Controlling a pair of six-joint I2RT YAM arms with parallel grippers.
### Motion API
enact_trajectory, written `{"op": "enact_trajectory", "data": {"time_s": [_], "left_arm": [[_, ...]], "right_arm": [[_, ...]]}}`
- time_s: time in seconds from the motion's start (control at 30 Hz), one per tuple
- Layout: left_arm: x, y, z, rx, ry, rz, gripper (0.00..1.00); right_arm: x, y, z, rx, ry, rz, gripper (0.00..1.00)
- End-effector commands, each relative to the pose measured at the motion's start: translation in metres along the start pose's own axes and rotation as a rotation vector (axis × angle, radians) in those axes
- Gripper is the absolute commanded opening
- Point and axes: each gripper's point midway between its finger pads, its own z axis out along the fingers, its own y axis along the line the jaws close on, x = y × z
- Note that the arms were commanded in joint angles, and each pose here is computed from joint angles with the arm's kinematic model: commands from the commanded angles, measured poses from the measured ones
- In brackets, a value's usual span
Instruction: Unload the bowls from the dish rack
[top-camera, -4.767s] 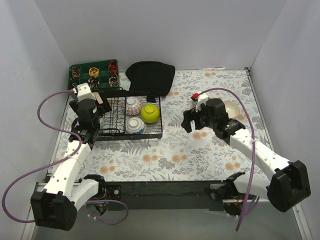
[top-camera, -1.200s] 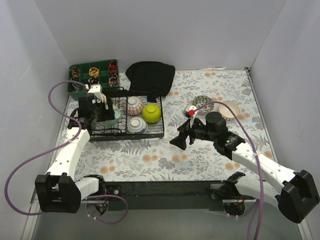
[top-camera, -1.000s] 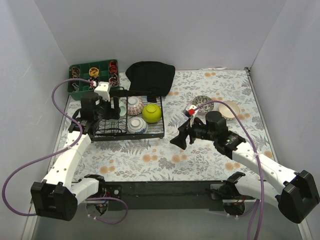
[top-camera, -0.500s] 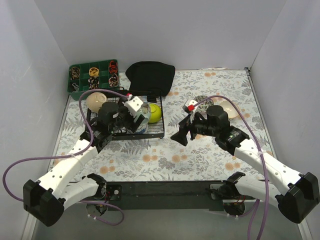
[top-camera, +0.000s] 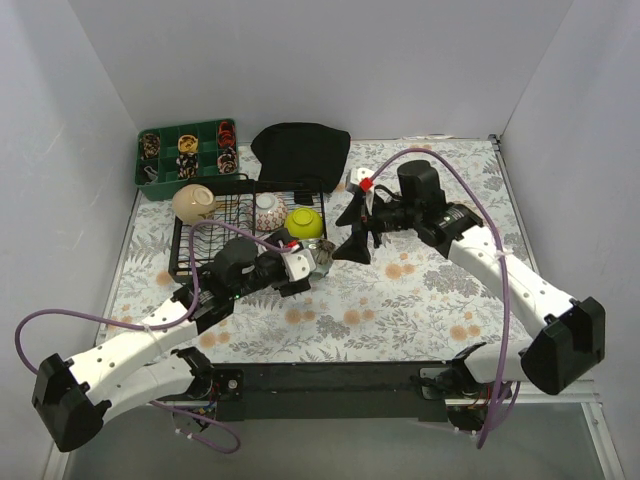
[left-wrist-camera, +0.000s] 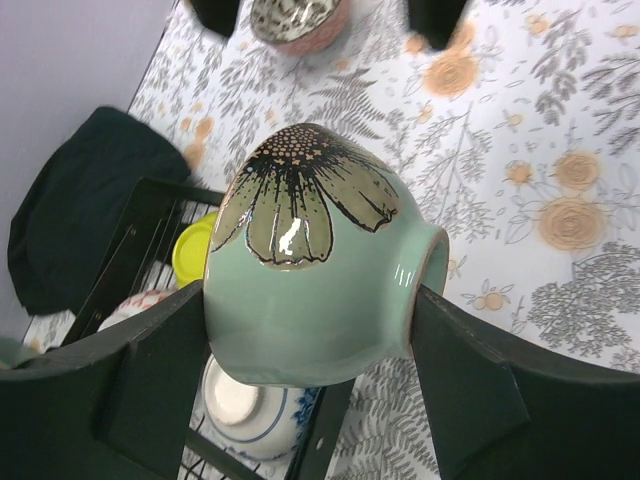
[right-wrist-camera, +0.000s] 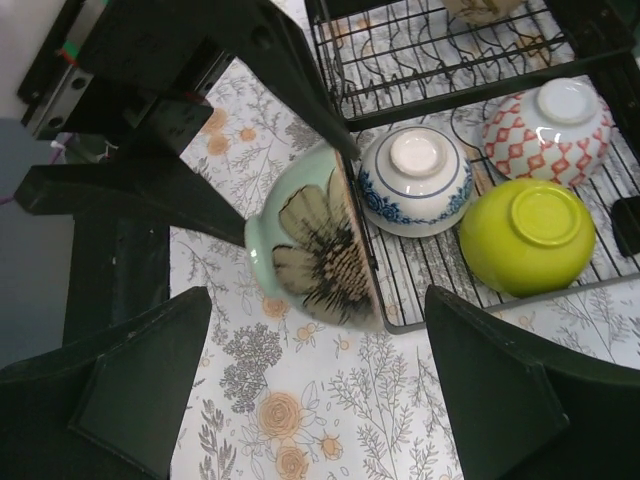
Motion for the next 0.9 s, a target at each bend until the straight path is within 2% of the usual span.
{"op": "enact_trajectory", "data": {"time_s": [0.0, 0.1, 0.23, 0.47, 0.57, 0.67, 0.7, 0.77, 0.8, 0.87], "left_arm": [[-0.047, 0.004, -0.009, -0.042, -0.185, 0.083, 0.41], [-0.049, -0.001, -0.011, -0.04, -0.197, 0.098, 0.41], [-0.047, -0.008, -0.01, -0.027, -0.213, 0.097, 0.42], [-0.046, -0.012, -0.007, -0.016, -0.219, 0.085, 0.42], [-0.044, -0.013, -0.006, -0.012, -0.216, 0.079, 0.42], [-0.043, -0.016, -0.004, -0.001, -0.22, 0.074, 0.43], [-0.042, -0.017, -0.003, 0.003, -0.217, 0.067, 0.43], [-0.041, -0.018, -0.003, 0.005, -0.217, 0.058, 0.46], [-0.039, -0.018, -0.002, 0.002, -0.212, 0.057, 0.48], [-0.037, -0.016, -0.001, -0.011, -0.204, 0.057, 0.56]], "right_arm": [[-0.01, 0.011, 0.007, -0.154, 0.017, -0.016, 0.96], [-0.007, 0.006, 0.014, -0.18, 0.034, 0.004, 0.96], [-0.001, 0.016, 0.023, -0.297, 0.041, 0.058, 0.95], [0.03, 0.035, 0.039, -0.42, 0.113, 0.137, 0.9], [0.038, 0.037, 0.044, -0.443, 0.131, 0.167, 0.81], [0.04, 0.041, 0.047, -0.472, 0.134, 0.184, 0.63], [0.04, 0.042, 0.046, -0.475, 0.132, 0.184, 0.48], [0.039, 0.043, 0.045, -0.474, 0.13, 0.182, 0.32], [0.039, 0.042, 0.045, -0.47, 0.132, 0.184, 0.18], [0.039, 0.043, 0.044, -0.462, 0.134, 0.177, 0.04]]}}
